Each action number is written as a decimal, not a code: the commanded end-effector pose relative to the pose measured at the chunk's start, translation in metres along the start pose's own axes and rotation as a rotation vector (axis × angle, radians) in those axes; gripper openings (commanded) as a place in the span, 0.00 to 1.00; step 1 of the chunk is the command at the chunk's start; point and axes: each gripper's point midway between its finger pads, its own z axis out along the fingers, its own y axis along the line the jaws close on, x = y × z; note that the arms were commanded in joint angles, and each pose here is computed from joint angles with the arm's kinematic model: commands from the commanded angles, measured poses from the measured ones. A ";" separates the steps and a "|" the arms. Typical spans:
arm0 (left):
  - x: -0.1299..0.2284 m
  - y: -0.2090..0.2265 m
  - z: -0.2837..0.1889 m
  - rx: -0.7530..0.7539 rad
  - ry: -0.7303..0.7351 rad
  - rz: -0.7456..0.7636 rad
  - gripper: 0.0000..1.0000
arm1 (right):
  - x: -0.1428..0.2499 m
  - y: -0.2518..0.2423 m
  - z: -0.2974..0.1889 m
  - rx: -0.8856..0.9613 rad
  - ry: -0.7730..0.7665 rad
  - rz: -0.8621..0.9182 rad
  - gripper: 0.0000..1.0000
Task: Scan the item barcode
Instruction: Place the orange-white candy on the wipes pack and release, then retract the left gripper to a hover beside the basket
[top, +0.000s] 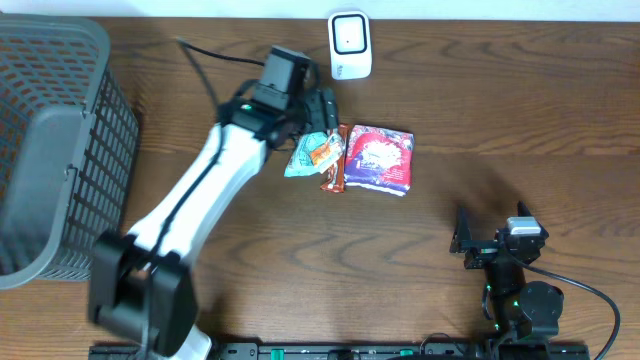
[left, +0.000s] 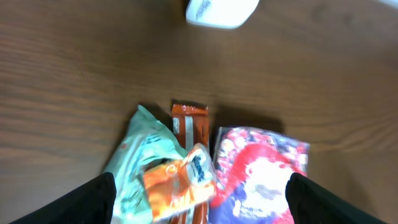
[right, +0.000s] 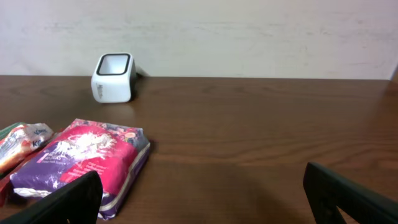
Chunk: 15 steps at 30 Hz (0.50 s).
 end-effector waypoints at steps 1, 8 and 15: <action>-0.014 0.004 -0.044 -0.003 -0.059 0.031 0.88 | 0.000 0.000 0.000 0.000 -0.005 0.018 0.99; 0.001 0.042 -0.094 -0.090 -0.008 -0.045 0.92 | 0.000 0.000 0.000 0.000 -0.004 0.018 0.99; 0.017 0.090 -0.133 -0.193 0.040 -0.163 0.92 | 0.000 0.000 0.000 0.000 -0.005 0.018 0.99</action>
